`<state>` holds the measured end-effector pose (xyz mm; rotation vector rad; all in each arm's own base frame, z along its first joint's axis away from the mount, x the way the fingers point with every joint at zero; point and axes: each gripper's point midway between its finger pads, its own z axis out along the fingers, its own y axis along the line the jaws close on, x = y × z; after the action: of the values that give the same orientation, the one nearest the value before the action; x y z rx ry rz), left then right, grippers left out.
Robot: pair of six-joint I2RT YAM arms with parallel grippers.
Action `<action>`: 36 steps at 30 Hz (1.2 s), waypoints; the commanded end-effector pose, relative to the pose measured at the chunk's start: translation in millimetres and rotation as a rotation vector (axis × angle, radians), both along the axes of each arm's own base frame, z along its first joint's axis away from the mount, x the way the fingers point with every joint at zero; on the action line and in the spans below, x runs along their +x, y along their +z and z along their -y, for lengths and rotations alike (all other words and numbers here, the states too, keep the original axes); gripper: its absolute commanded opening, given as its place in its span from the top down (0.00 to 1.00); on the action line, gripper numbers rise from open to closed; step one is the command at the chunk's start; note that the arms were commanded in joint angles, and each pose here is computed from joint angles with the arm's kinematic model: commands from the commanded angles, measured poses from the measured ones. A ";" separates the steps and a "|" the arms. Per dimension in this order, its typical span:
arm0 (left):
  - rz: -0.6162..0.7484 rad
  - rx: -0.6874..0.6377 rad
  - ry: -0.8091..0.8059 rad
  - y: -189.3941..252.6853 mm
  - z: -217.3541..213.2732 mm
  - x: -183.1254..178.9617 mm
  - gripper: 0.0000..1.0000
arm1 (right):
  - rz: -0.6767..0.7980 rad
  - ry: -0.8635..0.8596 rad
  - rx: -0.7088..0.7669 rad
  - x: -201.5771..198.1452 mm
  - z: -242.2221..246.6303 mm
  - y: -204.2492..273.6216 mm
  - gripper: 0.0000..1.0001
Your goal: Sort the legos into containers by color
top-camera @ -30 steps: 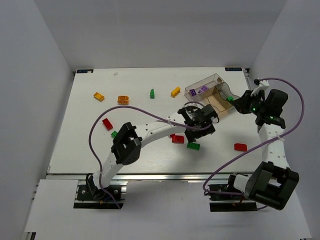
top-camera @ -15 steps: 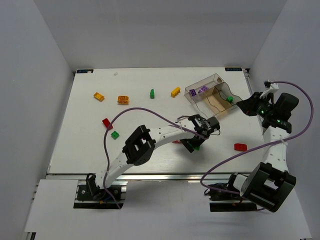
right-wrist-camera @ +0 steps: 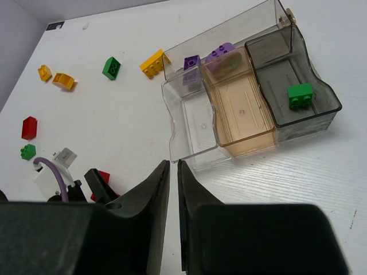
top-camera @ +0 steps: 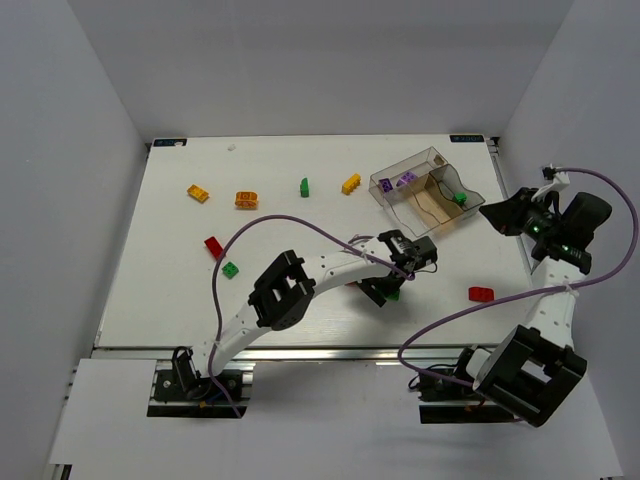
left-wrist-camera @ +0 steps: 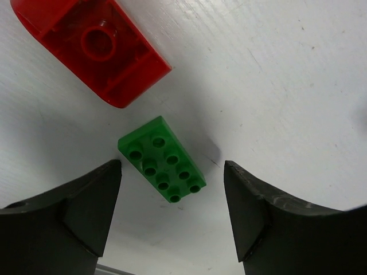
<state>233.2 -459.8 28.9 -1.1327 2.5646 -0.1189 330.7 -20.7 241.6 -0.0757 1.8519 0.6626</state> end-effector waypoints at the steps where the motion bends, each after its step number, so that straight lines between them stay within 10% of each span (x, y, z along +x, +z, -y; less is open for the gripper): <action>1: 0.006 -0.004 0.032 1.7 0.6 4.4 0.19 | 0.063 0.014 -0.003 -4.7 -0.1 15.5 0.84; 14: -0.094 0.089 -0.013 -28.4 -17.0 -10.5 0.40 | 0.087 0.006 0.028 -13.3 7.0 24.3 0.84; 36: -0.224 0.306 -0.159 -53.6 -105.3 -56.9 0.39 | 0.128 0.011 0.054 -24.1 10.1 37.4 0.85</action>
<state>191.6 -384.4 15.7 -0.9610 2.7011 0.1532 309.2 -32.5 268.2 -0.0396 1.7544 0.7155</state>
